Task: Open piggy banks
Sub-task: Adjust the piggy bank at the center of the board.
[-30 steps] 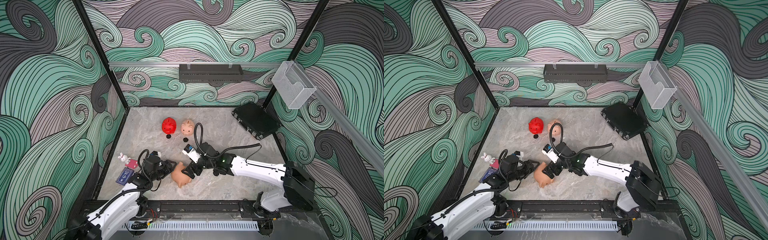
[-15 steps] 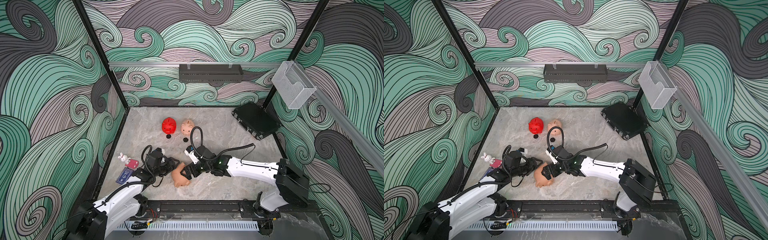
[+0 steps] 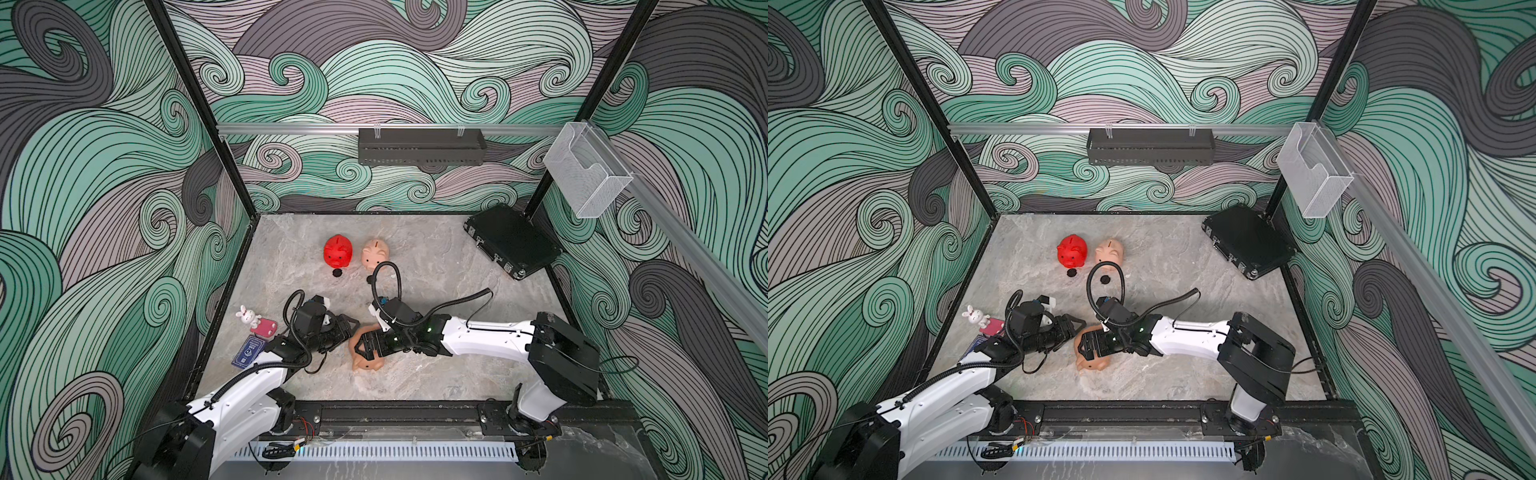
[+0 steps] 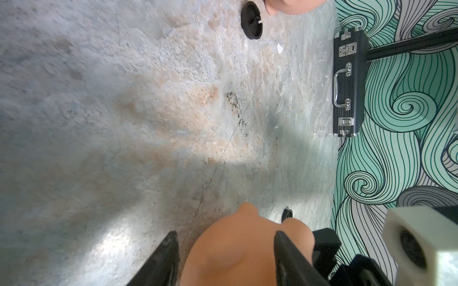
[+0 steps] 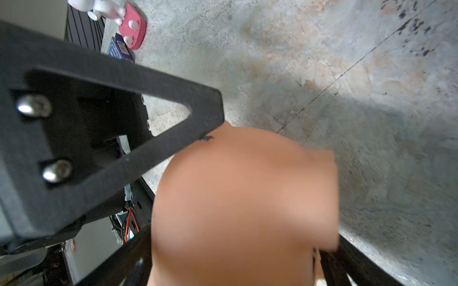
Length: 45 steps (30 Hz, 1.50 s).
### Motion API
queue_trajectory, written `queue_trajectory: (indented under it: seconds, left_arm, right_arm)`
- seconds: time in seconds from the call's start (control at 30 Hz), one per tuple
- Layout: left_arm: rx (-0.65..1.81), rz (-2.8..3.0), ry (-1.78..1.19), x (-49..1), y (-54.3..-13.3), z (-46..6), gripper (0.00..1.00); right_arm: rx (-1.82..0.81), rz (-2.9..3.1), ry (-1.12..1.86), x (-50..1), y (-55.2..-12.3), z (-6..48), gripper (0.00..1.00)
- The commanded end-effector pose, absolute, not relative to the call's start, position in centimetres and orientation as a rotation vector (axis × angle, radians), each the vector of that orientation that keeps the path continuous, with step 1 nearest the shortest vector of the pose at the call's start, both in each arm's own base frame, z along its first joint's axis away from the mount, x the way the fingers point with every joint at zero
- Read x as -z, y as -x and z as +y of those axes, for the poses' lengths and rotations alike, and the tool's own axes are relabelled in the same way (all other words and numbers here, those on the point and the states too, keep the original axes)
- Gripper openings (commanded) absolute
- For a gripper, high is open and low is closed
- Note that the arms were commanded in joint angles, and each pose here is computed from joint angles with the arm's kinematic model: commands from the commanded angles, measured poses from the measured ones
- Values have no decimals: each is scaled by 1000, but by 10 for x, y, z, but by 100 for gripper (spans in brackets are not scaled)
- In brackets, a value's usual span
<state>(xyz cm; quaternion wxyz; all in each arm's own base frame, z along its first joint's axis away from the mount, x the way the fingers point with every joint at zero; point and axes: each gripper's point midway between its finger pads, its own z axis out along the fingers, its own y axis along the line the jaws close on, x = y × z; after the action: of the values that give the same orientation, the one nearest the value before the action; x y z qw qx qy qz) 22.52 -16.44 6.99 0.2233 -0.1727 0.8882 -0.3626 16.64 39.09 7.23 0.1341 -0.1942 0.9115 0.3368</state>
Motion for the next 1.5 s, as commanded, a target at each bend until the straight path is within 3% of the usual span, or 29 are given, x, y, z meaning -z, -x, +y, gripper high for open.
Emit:
queue_trajectory:
  seconds: [0.0, 0.3, 0.57, 0.73, 0.93, 1.47]
  left_arm:
    - [993, 2398, 441, -89, -237, -165, 61]
    - [937, 2299, 461, -106, -235, -145, 66]
    - [1098, 2255, 421, -108, -223, -158, 86]
    - [1200, 2298, 377, -104, -222, -176, 93]
    - [1330, 2315, 414, -92, -226, -194, 95]
    - [1342, 2319, 361, -86, -228, -205, 97]
  right_arm:
    - [-911, 2696, 473, -48, -169, 380, 99]
    - [-853, 2682, 240, -29, -187, 348, 93]
    - [-965, 2665, 20, -19, -203, 337, 92]
    - [-1028, 2661, -88, -11, -210, 331, 92]
    - [-1056, 2643, -179, -6, -214, 322, 92]
    - [-1131, 2622, -400, 8, -222, 309, 92]
